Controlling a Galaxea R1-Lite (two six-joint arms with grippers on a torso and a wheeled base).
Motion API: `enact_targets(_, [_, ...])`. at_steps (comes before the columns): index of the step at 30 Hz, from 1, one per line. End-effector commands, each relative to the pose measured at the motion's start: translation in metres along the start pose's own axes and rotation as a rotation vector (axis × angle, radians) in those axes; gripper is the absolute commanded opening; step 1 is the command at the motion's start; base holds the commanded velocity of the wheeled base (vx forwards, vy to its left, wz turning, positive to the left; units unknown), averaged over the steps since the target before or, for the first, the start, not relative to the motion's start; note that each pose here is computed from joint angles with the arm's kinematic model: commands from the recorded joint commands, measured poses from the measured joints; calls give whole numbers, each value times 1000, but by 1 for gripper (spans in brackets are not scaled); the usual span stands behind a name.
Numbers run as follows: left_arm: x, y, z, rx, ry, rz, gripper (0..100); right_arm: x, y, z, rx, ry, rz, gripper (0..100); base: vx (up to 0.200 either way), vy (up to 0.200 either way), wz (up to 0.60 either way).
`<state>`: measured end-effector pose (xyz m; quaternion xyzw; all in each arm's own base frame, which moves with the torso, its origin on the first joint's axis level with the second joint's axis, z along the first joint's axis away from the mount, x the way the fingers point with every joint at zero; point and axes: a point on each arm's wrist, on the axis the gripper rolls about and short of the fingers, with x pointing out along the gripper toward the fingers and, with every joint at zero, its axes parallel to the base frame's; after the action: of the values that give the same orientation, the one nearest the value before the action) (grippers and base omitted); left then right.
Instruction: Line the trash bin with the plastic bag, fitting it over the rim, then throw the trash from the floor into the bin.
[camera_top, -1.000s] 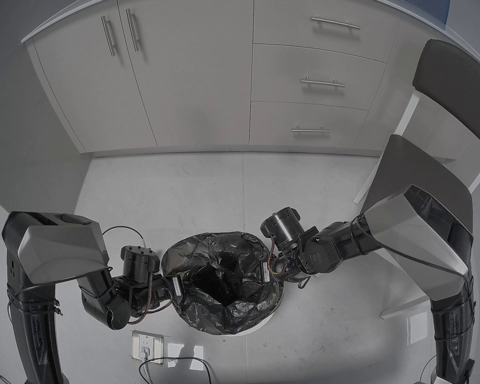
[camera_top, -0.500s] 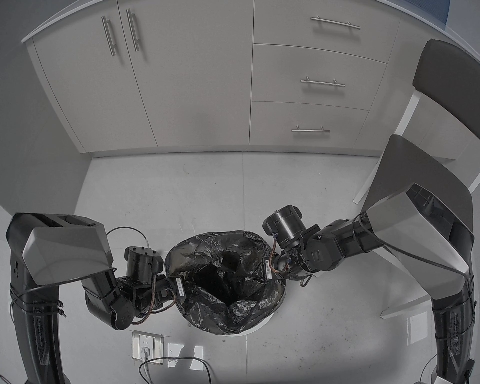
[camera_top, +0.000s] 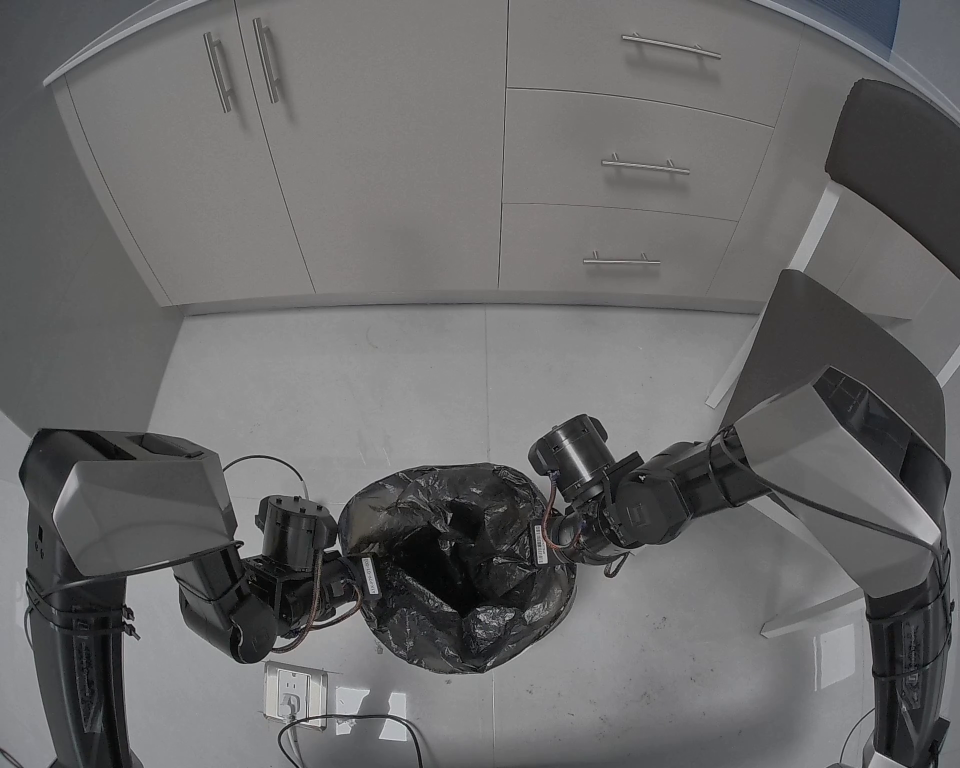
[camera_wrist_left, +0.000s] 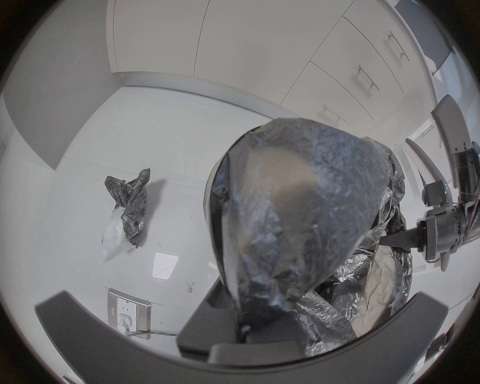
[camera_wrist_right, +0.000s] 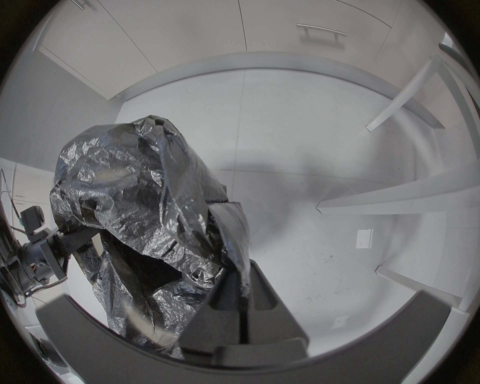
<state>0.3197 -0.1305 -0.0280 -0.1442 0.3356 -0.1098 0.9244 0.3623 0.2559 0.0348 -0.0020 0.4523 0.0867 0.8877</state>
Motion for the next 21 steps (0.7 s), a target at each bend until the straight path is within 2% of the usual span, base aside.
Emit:
enact_targets(1, [4,2,-4,-2,14,8,0,2,-1,-3,-5,9,-5,0,0,0,0])
enact_targets(3, [4,1,-3,-1,11,5,0,2,-2,-4,-10,10,-9,0,0,0,0])
enact_targets(4, [4,1,-2,-1,9,4,0,2,-2,-4,-10,10,-9,100,0,0,0])
enact_targets(12, [4,-3,-2,4,5,-8,0,0,1,-3,-3,3,-4,100,0,0,0])
enact_targets(21, [6,-4,0,5,-4,-12,0,-30,24,26,-2,-121,74,100,0,0,0])
